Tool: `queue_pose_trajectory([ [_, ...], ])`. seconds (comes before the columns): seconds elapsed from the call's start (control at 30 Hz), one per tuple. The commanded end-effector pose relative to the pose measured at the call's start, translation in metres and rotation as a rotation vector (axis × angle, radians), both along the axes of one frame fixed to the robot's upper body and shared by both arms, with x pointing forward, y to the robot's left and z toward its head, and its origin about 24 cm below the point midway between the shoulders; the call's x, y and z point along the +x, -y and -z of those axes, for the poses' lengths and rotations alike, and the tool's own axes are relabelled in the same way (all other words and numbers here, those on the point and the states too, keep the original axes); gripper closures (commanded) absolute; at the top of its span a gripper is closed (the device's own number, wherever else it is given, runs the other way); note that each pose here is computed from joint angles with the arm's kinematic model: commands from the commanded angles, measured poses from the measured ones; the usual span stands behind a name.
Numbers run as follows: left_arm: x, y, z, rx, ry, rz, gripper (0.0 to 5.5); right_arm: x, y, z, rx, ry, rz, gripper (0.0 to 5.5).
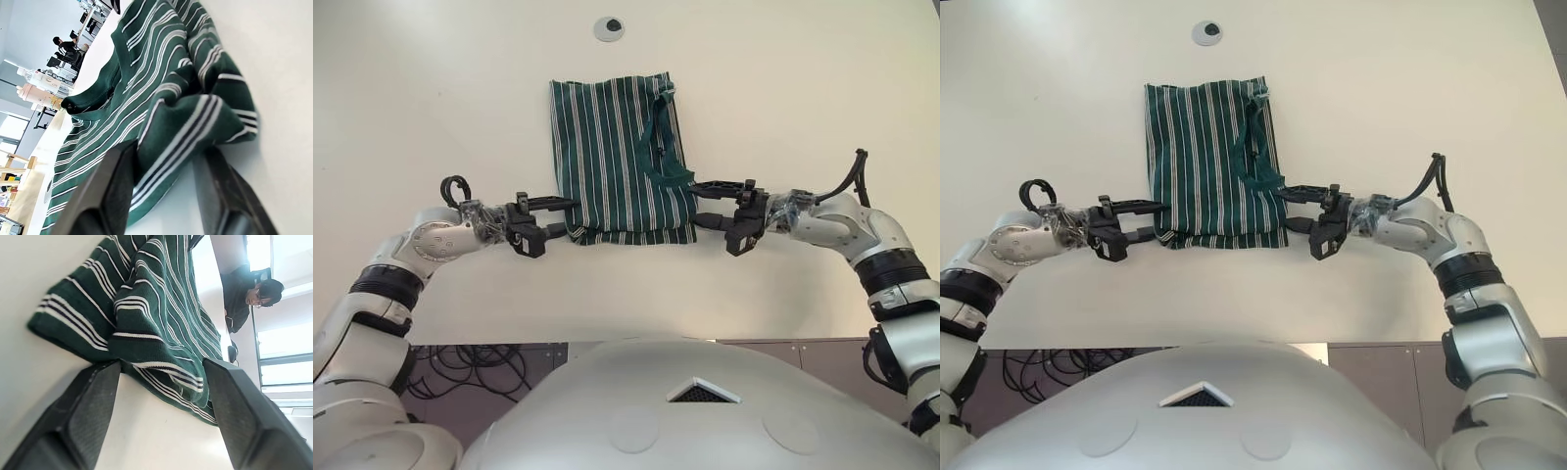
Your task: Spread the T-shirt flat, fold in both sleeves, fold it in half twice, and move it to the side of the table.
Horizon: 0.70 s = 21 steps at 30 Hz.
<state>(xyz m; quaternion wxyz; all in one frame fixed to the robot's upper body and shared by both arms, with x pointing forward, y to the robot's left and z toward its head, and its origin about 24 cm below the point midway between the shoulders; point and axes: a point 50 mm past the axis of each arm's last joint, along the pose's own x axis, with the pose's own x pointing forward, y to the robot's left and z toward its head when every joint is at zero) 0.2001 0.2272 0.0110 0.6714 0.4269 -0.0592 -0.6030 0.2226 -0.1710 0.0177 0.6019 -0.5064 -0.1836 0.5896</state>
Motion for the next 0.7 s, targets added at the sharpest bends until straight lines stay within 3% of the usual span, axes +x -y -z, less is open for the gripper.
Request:
queue_pose_trajectory([
  [0.03, -0.033, -0.003, 0.037, 0.17, -0.201, 0.091, 4.24, -0.021, -0.004, 0.03, -0.129, -0.128, -0.07, 3.26],
  [0.4, -0.035, -0.002, 0.04, 0.174, -0.212, 0.093, 5.1, -0.024, -0.009, 0.035, -0.127, -0.173, -0.089, 5.11],
  [0.6, -0.037, 0.002, 0.037, 0.117, -0.263, 0.081, 5.29, -0.022, -0.015, 0.025, 0.058, -0.328, 0.007, 5.5],
  [0.7, -0.037, 0.009, 0.024, 0.018, -0.428, 0.029, 5.31, -0.026, -0.014, 0.015, 0.123, -0.509, 0.028, 5.5],
])
